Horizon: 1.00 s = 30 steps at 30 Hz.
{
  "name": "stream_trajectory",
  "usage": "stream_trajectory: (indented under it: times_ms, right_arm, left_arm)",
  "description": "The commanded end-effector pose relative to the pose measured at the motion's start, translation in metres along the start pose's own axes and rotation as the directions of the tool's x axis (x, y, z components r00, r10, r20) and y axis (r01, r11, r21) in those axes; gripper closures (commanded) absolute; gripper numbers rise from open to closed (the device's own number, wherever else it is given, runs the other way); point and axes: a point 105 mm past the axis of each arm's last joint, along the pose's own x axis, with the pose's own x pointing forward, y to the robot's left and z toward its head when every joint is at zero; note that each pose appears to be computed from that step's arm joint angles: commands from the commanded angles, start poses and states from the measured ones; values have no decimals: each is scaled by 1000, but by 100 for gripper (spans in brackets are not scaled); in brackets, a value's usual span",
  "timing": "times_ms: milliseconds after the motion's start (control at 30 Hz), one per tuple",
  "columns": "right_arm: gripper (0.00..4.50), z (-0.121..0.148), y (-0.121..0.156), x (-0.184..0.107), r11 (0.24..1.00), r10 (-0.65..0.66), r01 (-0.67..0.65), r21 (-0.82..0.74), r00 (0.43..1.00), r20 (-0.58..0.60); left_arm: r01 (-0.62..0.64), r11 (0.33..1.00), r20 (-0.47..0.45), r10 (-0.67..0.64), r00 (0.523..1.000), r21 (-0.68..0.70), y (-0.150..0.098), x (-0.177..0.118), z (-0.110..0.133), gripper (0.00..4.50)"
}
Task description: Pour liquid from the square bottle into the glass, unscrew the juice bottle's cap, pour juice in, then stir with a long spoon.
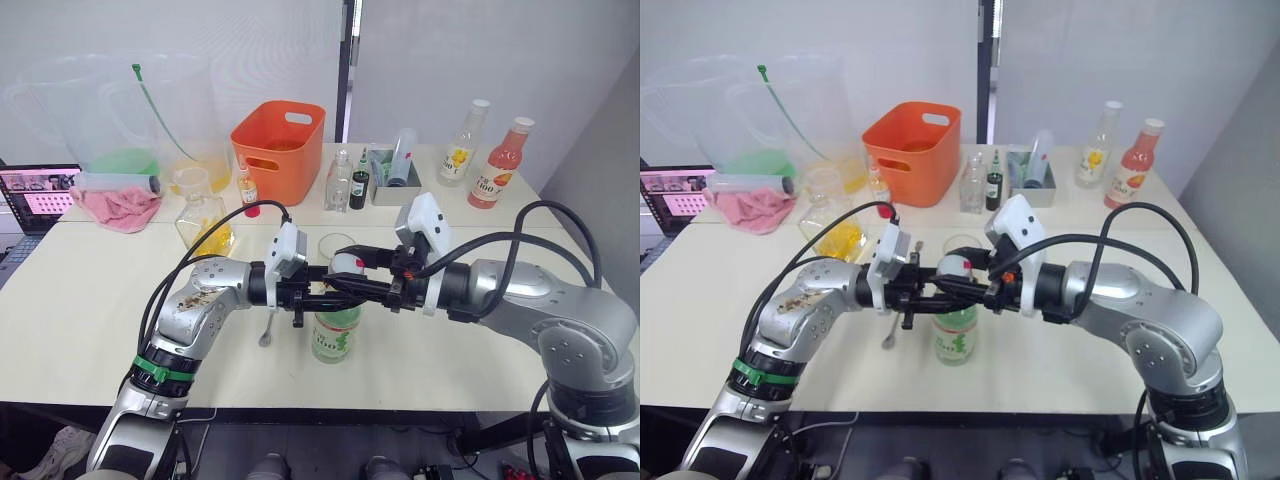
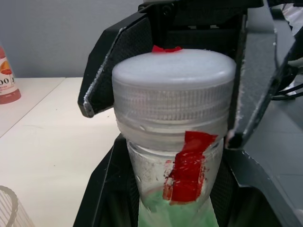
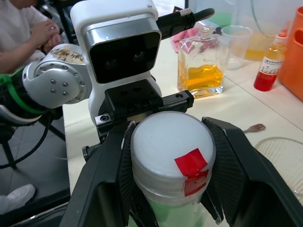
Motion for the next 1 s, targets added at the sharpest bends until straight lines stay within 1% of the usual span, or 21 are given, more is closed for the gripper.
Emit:
stream_trajectory:
  times_ms: [33, 133, 267, 333, 400, 433, 467, 533, 600, 667, 767, 800, 900, 1000]
  right_arm:
    - [276, 3, 12, 2, 967, 234, -235, -97, 972, -27]
    - [276, -2, 6, 6, 921, 357, -360, -147, 933, -48]
    - [276, -4, -1, 11, 865, 458, -463, -196, 886, -69]
    - [276, 0, -4, 14, 808, 542, -547, -219, 836, -89]
    - [276, 9, -5, 16, 712, 647, -655, -255, 752, -125]
    - [276, 11, -6, 16, 681, 674, -683, -263, 726, -138]
    - [276, 11, -7, 16, 665, 688, -698, -268, 711, -146]
    - [276, 13, -13, 18, 668, 694, -702, -249, 707, -132]
    - [174, 15, -17, 21, 673, 691, -697, -247, 711, -125]
    - [118, 18, -20, 20, 676, 690, -694, -245, 714, -119]
    - [13, 24, -23, 17, 688, 680, -682, -250, 725, -108]
    - [6, 27, -24, 14, 694, 674, -675, -252, 731, -102]
    - [6, 32, -28, 3, 724, 650, -648, -238, 756, -79]
    - [6, 32, -34, -9, 786, 590, -583, -206, 807, -36]
  left_arm:
    - [-65, 998, -68, 65, 996, 1, 4, -14, -8, 308]
    - [-70, 998, -76, 71, 995, 5, 3, -15, -6, 308]
    - [-74, 997, -87, 75, 993, 9, 0, -18, -5, 308]
    - [-73, 997, -99, 74, 992, 14, -3, -20, -4, 308]
    - [-77, 997, -111, 79, 991, 26, -7, -22, -2, 308]
    - [-80, 996, -113, 83, 990, 28, -9, -23, -2, 308]
    - [-83, 996, -113, 85, 990, 28, -9, -23, -1, 308]
    - [-90, 996, -114, 92, 989, 25, -10, -23, -1, 308]
    - [-96, 995, -114, 98, 989, 21, -11, -23, -1, 308]
    - [-99, 995, -113, 100, 989, 17, -12, -23, -1, 308]
    - [-99, 995, -112, 100, 989, 13, -13, -22, -1, 308]
    - [-100, 995, -112, 100, 989, 12, -13, -22, -1, 308]
    - [-103, 995, -110, 102, 989, 0, -12, -21, -2, 308]
    - [-100, 995, -109, 99, 989, -3, -11, -20, -3, 308]
